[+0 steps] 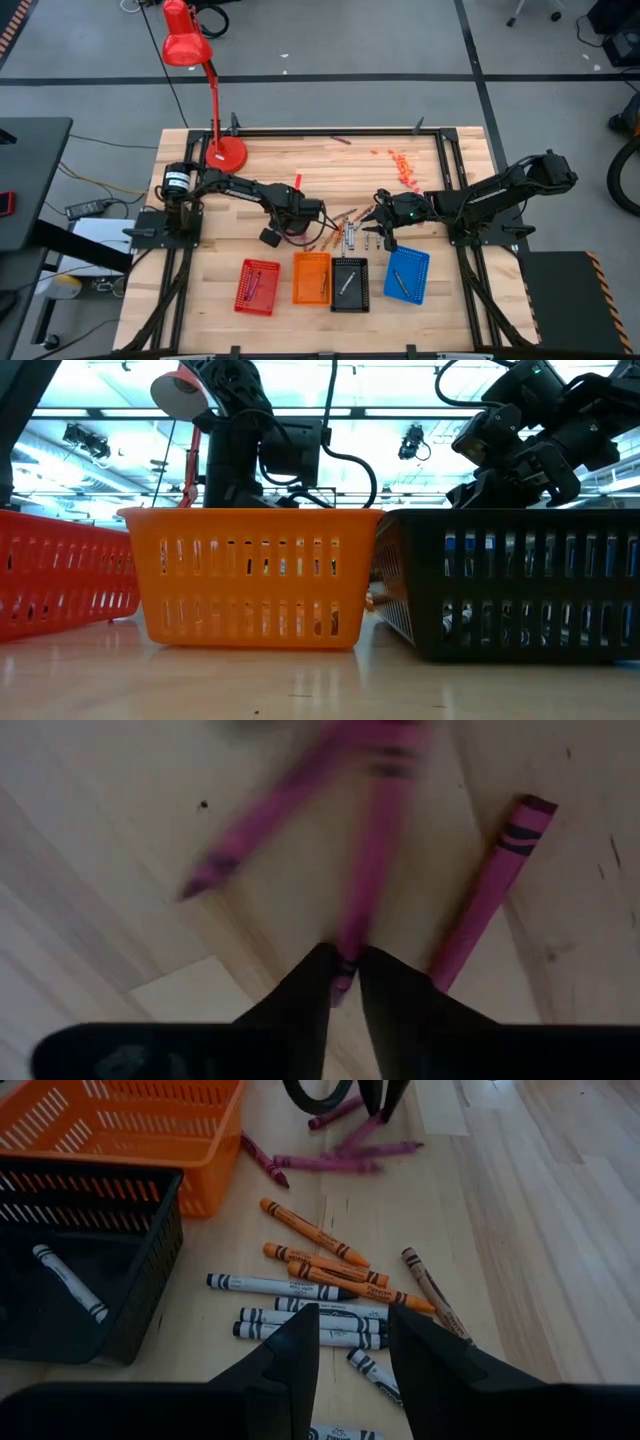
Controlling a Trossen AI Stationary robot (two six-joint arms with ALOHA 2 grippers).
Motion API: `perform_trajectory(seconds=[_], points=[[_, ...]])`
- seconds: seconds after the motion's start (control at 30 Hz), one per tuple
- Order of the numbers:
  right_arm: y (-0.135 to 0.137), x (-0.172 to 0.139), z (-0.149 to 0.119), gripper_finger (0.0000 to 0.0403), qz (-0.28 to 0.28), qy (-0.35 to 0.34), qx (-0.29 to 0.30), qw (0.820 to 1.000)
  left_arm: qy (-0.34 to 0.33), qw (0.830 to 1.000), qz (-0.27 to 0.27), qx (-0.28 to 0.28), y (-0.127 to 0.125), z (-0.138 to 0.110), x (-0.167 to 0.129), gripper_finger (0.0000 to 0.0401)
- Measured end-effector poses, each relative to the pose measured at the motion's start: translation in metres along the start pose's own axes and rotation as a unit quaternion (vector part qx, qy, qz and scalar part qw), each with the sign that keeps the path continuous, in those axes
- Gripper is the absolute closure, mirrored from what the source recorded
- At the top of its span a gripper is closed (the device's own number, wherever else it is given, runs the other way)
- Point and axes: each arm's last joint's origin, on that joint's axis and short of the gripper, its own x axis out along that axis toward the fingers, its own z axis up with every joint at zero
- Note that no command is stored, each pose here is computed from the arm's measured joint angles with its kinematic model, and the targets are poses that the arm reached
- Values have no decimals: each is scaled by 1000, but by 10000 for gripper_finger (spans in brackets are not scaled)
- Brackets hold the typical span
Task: Sort crayons
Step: Put the violet crayon into the red bin
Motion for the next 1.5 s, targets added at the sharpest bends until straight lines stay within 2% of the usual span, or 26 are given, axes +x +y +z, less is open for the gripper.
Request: perform_trajectory(seconds=[0.2,0.43,0.6,0.73,0.9,1.07,1.33,1.5], points=[[0,0,0,278,0,0,0,1000,0,1000,-3,-14,-1,1,1,378],[0,0,0,278,0,0,0,1000,0,1000,-5,-18,-4,2,1,376],[0,0,0,278,0,0,0,1000,3,999,-11,-46,-6,7,-5,376],[0,0,0,278,0,0,3,1000,-2,998,-18,-66,-9,13,-15,376],[0,0,0,278,0,0,5,1000,-11,998,-5,-58,-13,21,-26,376],[0,0,0,278,0,0,8,1000,8,998,-3,-68,-19,24,-39,376],[0,0,0,278,0,0,9,1000,45,992,3,-114,-28,27,-67,376],[0,0,0,278,0,2,9,1000,66,985,5,-161,-44,29,-84,376]])
